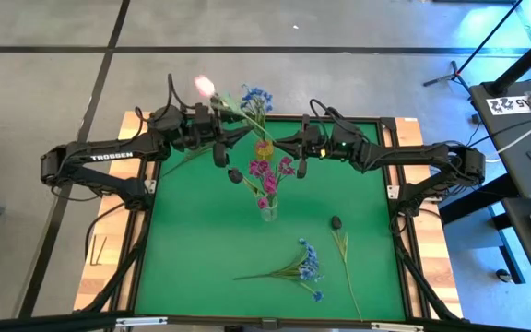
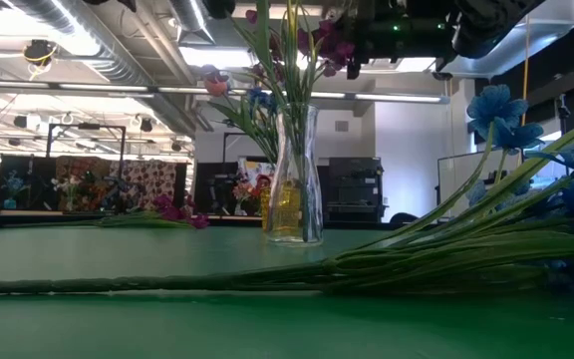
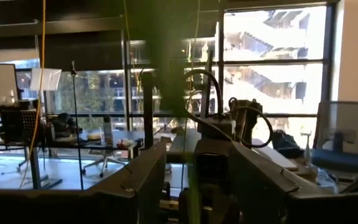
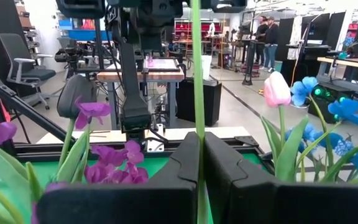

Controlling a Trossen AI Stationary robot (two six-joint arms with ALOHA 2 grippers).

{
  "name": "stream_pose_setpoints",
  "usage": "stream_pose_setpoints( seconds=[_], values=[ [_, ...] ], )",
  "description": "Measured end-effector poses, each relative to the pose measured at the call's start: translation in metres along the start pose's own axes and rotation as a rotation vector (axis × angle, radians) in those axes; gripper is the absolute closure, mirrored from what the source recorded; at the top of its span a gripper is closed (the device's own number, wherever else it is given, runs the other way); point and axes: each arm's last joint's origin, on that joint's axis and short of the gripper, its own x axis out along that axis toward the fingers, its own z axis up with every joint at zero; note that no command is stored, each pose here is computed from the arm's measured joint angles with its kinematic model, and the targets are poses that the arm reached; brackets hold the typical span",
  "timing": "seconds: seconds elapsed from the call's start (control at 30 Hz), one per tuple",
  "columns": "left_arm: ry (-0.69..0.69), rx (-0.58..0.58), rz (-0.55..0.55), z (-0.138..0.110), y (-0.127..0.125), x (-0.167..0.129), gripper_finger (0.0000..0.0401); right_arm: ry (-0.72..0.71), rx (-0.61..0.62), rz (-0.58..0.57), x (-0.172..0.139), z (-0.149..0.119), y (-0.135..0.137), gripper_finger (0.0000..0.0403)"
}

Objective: Sort flowers into vase by color
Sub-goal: Put the pink flower into the yellow vase

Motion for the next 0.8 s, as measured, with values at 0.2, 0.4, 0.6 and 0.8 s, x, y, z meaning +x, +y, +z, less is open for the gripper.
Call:
stream_pose_setpoints(
  seconds=[0.2,0.4,0.6,0.8],
  values=[
    [0.000,-0.003,0.047,0.0000,0.0014,0.0000,0.0270,0.019,0.003,0.000,0.0000,-0.0018,0.0000,0.0393],
    [0.003,-0.003,0.052,-0.0003,0.0016,0.0000,0.0350,0.017,-0.002,0.000,0.0000,-0.0017,0.0000,0.0393],
    [0.011,-0.001,0.094,-0.0012,0.0027,-0.0001,0.0393,0.022,-0.021,-0.001,0.0000,-0.0022,-0.0001,0.0393],
    [0.030,0.022,0.107,-0.0016,0.0030,-0.0013,0.0397,0.026,-0.049,-0.001,0.0000,-0.0026,-0.0001,0.0356]
  ],
)
